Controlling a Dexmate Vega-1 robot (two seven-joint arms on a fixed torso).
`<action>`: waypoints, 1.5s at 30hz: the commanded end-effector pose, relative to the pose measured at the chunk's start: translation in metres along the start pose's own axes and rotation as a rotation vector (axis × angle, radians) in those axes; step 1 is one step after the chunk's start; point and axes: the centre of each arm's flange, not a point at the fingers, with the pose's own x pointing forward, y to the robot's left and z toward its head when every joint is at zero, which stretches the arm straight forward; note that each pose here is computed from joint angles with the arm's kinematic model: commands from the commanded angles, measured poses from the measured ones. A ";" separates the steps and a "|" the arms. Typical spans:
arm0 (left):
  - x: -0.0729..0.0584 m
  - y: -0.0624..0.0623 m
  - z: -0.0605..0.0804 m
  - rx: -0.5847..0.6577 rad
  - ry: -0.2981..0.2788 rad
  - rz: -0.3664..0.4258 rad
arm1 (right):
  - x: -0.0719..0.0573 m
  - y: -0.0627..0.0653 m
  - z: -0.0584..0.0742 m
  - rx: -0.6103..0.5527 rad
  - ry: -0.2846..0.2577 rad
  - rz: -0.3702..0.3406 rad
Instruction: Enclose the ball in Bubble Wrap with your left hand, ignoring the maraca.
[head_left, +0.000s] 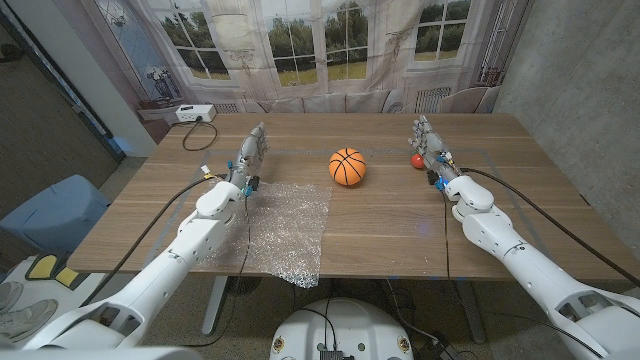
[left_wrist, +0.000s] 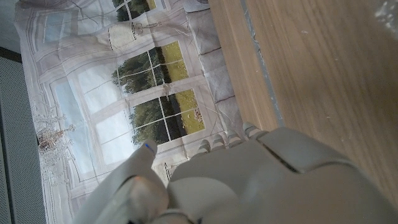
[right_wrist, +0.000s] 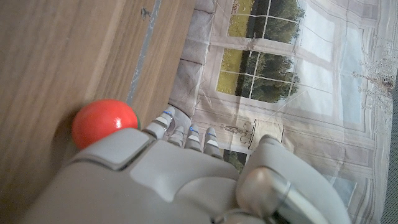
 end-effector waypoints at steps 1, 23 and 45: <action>0.000 -0.021 0.028 0.209 -0.021 0.089 | 0.021 -0.019 -0.007 -0.010 0.002 0.067; -0.014 -0.044 0.053 0.521 0.051 0.136 | 0.003 -0.033 -0.010 -0.023 -0.033 0.073; -0.046 -0.053 0.073 0.903 0.174 0.010 | -0.017 -0.023 -0.006 -0.028 -0.065 0.085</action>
